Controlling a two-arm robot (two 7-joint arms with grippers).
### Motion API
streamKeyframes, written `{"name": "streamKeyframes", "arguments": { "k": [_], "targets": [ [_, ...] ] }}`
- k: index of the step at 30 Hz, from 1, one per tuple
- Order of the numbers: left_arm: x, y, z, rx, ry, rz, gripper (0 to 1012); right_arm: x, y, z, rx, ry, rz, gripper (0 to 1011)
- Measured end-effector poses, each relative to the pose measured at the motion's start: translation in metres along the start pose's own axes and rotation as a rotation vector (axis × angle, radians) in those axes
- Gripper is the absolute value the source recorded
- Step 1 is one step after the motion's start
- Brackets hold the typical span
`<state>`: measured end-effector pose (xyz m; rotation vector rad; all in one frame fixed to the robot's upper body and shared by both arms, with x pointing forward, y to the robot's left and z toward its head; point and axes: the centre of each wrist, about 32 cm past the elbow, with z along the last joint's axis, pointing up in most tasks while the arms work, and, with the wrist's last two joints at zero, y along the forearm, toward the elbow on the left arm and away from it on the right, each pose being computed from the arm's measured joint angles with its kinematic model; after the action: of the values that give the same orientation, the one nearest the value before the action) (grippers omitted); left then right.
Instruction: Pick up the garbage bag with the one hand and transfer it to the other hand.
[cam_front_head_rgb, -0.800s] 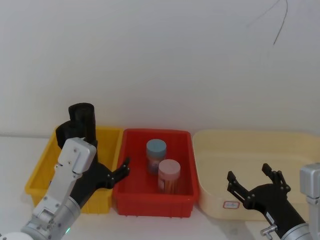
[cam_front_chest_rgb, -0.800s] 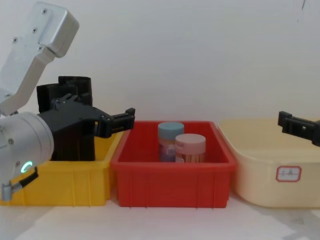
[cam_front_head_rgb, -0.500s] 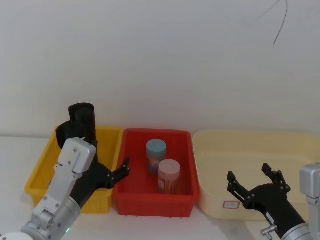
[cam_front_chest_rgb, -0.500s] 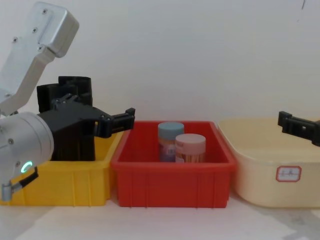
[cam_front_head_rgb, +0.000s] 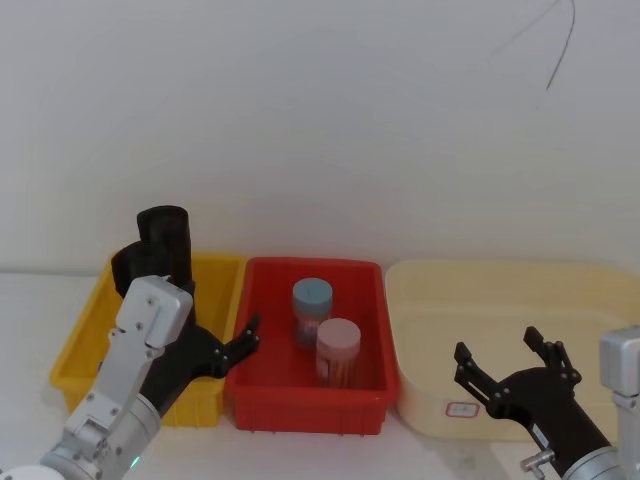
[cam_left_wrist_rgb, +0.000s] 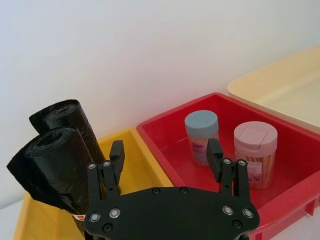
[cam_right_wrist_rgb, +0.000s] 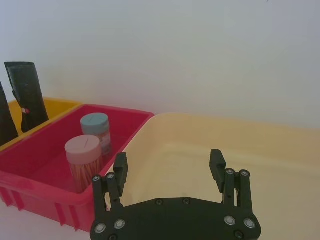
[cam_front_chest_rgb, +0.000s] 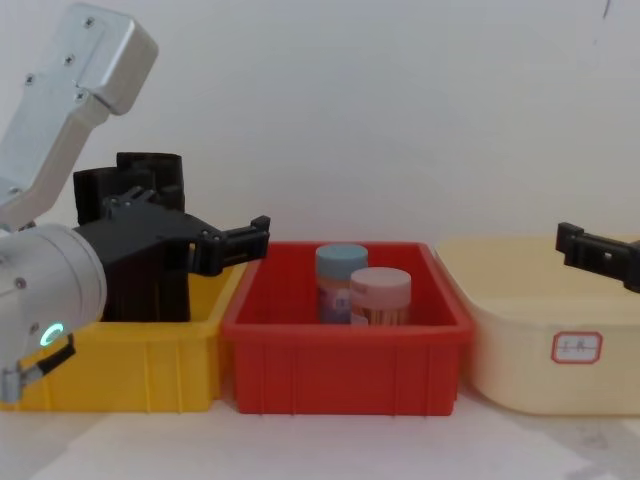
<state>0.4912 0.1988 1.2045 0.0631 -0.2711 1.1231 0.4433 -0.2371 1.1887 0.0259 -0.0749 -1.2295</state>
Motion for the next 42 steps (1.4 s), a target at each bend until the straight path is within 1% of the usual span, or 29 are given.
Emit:
{"name": "streamKeyframes", "arguments": {
  "k": [1, 4, 9, 12, 13, 15, 16, 17, 18, 19, 20, 22, 23, 26, 28, 32, 33, 34, 35, 38, 39, 42],
  "targets": [
    [0.0, 0.0, 0.0, 0.0, 0.0, 0.0, 1001, 0.0, 0.0, 0.0, 0.0, 0.0, 0.0, 1000],
    [-0.0005, 0.0033, 0.0006, -0.001, -0.009, 0.002, 1001, 0.0, 0.0, 0.0, 0.0, 0.0, 0.0, 1000],
    [-0.0022, 0.0108, 0.0009, 0.003, -0.016, 0.013, 1001, 0.0, 0.0, 0.0, 0.0, 0.0, 0.0, 1000],
    [-0.0032, 0.0187, 0.0005, 0.013, -0.02, 0.029, 1001, 0.0, 0.0, 0.0, 0.0, 0.0, 0.0, 1000],
    [-0.0032, 0.0187, 0.0005, 0.013, -0.02, 0.029, 1001, 0.0, 0.0, 0.0, 0.0, 0.0, 0.0, 1000],
    [-0.0035, 0.0255, -0.0002, 0.024, -0.022, 0.048, 1001, 0.0, 0.0, 0.0, 0.0, 0.0, 0.0, 1000],
    [-0.0035, 0.0255, -0.0002, 0.024, -0.022, 0.048, 1001, 0.0, 0.0, 0.0, 0.0, 0.0, 0.0, 1000],
    [-0.0032, 0.0289, -0.0005, 0.029, -0.023, 0.058, 1001, 0.0, 0.0, 0.0, 0.0, 0.0, 0.0, 1000],
    [-0.003, 0.0299, -0.0007, 0.031, -0.023, 0.062, 1001, 0.0, 0.0, 0.0, 0.0, 0.0, 0.0, 999],
    [-0.0023, 0.0332, -0.0012, 0.037, -0.024, 0.074, 1001, 0.0, 0.0, 0.0, 0.0, 0.0, 0.0, 1000],
    [-0.0023, 0.0332, -0.0012, 0.037, -0.024, 0.074, 1001, 0.0, 0.0, 0.0, 0.0, 0.0, 0.0, 1000],
    [0.0002, 0.0383, -0.002, 0.049, -0.023, 0.099, 1001, 0.0, 0.0, 0.0, 0.0, 0.0, 0.0, 1000],
    [0.0002, 0.0383, -0.002, 0.049, -0.023, 0.099, 1001, 0.0, 0.0, 0.0, 0.0, 0.0, 0.0, 1000],
    [0.0034, 0.0426, -0.0036, 0.061, -0.017, 0.125, 1001, 0.0, 0.0, 0.0, 0.0, 0.0, 0.0, 1000],
    [0.0052, 0.0437, -0.0041, 0.065, -0.013, 0.134, 1001, 0.0, 0.0, 0.0, 0.0, 0.0, 0.0, 1000],
    [0.01, 0.0446, -0.0058, 0.073, 0.007, 0.156, 1001, 0.0, 0.0, 0.0, 0.0, 0.0, 0.0, 999],
    [0.0118, 0.0443, -0.0072, 0.078, 0.018, 0.163, 1001, 0.0, 0.0, 0.0, 0.0, 0.0, 0.0, 1000],
    [0.0129, 0.044, -0.0079, 0.08, 0.022, 0.166, 1001, 0.0, 0.0, 0.0, 0.0, 0.0, 0.0, 1000],
    [0.0151, 0.0428, -0.009, 0.083, 0.031, 0.172, 1001, 0.0, 0.0, 0.0, 0.0, 0.0, 0.0, 1000],
    [0.0181, 0.0409, -0.011, 0.089, 0.044, 0.175, 1001, 0.0, 0.0, 0.0, 0.0, 0.0, 0.0, 999],
    [0.02, 0.0391, -0.0122, 0.092, 0.052, 0.177, 1001, 0.0, 0.0, 0.0, 0.0, 0.0, 0.0, 1000],
    [0.0233, 0.0349, -0.0148, 0.097, 0.068, 0.177, 1001, 0.0, 0.0, 0.0, 0.0, 0.0, 0.0, 1000]
  ]
}}
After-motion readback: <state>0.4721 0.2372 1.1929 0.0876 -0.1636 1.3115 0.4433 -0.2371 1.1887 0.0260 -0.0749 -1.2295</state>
